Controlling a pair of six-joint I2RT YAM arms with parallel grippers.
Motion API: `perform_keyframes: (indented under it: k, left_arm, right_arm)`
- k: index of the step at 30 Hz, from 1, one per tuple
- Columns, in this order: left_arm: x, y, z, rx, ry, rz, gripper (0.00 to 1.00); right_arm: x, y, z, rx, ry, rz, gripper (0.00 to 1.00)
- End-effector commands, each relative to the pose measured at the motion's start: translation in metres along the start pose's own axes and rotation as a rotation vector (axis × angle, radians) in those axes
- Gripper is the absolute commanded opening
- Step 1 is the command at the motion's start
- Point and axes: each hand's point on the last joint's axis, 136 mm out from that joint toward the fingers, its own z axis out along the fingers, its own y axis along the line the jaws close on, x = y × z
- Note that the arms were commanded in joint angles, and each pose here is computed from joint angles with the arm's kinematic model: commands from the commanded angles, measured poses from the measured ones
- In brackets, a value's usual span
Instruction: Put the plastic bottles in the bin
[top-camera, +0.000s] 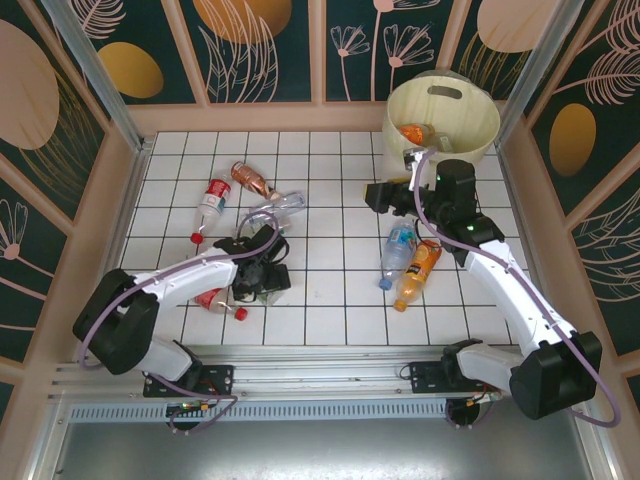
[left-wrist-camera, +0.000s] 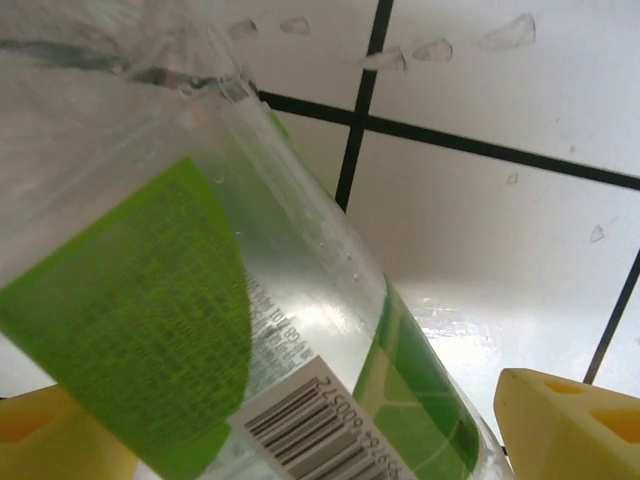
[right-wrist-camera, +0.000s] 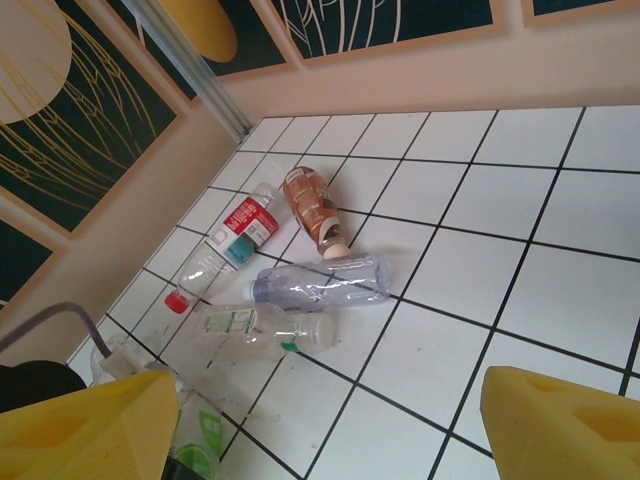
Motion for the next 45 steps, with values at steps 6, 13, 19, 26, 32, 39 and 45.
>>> perform_keyframes:
  k: [6,13,19,26,32,39,45]
  left_arm:
    - [0.013,-0.034,0.0,0.034,0.026,0.131,0.75]
    - [0.021,-0.044,0.005,0.006,0.034,0.213,0.71]
    - [0.021,-0.04,0.013,-0.019,0.036,0.201,0.81]
    - [0.014,-0.042,0.015,-0.034,0.01,0.2,0.69]
    - [0.005,-0.057,-0.004,0.046,-0.046,0.248,0.58]
    - [-0.009,-0.116,-0.06,0.406,-0.197,0.372,0.56]
    - [-0.005,-0.156,-0.097,0.671,-0.283,0.503,0.56]
  right_arm:
    - [0.004,0.005,-0.004,-0.016,-0.002,-0.021,0.8]
    - [0.009,0.006,-0.005,-0.016,0.001,-0.005,0.8]
    - [0.012,0.006,-0.006,-0.016,0.004,0.004,0.8]
    - [0.014,0.005,-0.006,-0.009,0.006,0.006,0.8]
    - [0.029,-0.002,-0.002,0.0,0.024,0.096,0.8]
    - [0.047,0.004,-0.005,-0.044,0.017,0.295,0.81]
    - [0.053,0.018,-0.004,-0.145,0.018,0.382,0.86]
